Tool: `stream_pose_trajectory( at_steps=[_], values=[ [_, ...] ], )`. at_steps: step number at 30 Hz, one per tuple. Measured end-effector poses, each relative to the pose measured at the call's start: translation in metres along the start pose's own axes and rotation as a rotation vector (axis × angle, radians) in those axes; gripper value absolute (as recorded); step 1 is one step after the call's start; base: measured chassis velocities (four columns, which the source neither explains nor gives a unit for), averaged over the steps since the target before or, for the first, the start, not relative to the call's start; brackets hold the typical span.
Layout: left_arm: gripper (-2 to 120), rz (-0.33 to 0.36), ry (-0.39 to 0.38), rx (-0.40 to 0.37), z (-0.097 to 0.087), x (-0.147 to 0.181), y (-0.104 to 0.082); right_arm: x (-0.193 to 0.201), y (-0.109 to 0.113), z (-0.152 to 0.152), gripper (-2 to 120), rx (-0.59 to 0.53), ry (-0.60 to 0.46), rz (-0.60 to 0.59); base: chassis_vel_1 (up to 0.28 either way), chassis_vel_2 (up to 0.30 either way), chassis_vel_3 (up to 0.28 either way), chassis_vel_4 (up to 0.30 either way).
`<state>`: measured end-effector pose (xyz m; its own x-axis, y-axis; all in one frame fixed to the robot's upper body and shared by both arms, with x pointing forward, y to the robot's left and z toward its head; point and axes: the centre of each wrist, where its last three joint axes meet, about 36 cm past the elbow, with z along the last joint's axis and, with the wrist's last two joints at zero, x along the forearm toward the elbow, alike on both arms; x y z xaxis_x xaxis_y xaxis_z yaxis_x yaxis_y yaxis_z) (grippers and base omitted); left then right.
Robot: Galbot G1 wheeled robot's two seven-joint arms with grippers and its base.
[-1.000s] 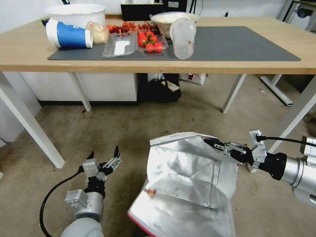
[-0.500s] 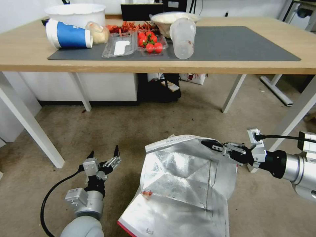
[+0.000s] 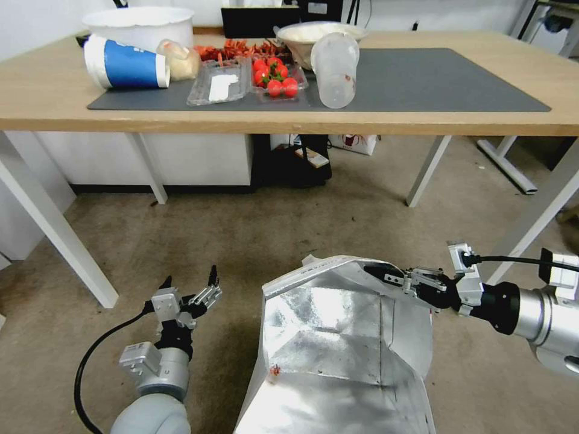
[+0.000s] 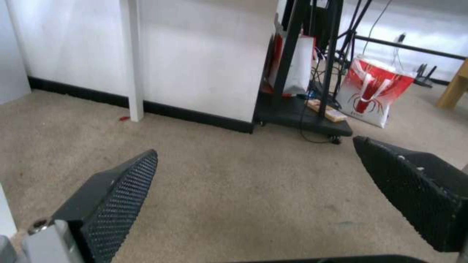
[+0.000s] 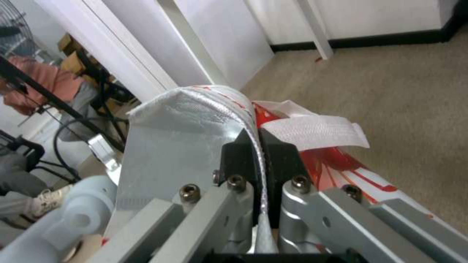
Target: Pick up the food delivery bag from the floor and place it on the table.
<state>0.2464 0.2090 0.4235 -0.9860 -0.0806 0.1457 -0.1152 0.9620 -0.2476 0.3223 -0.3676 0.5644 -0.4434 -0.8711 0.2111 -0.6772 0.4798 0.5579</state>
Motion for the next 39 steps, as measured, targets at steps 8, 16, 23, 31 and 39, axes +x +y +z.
stream_pose_trajectory(
  at_steps=[8, 16, 23, 31, 39],
  values=[
    [100, 0.001, 0.012, 0.012, -0.003, 0.002, -0.002, -0.003, 0.003, 0.005, 0, 0.000, 0.003, -0.008, 0.000, 0.000, 0.000, 0.000],
    [100, 0.001, 0.011, 0.010, -0.004, 0.003, -0.002, -0.003, 0.004, 0.005, 0, 0.007, 0.003, -0.012, 0.000, 0.000, 0.000, 0.000],
    [100, 0.000, 0.011, 0.006, -0.004, 0.005, -0.001, -0.004, 0.005, 0.007, 0, 0.006, 0.001, -0.018, 0.000, 0.000, 0.000, 0.000],
    [100, -0.001, 0.007, 0.003, -0.005, 0.005, -0.001, -0.006, 0.008, 0.007, 0, 0.015, 0.004, -0.036, 0.000, 0.000, 0.000, 0.000],
    [100, 0.000, 0.005, 0.002, -0.006, 0.006, -0.002, -0.008, 0.012, 0.007, 0, 0.019, 0.006, -0.055, 0.000, 0.000, 0.000, 0.000]
  ],
)
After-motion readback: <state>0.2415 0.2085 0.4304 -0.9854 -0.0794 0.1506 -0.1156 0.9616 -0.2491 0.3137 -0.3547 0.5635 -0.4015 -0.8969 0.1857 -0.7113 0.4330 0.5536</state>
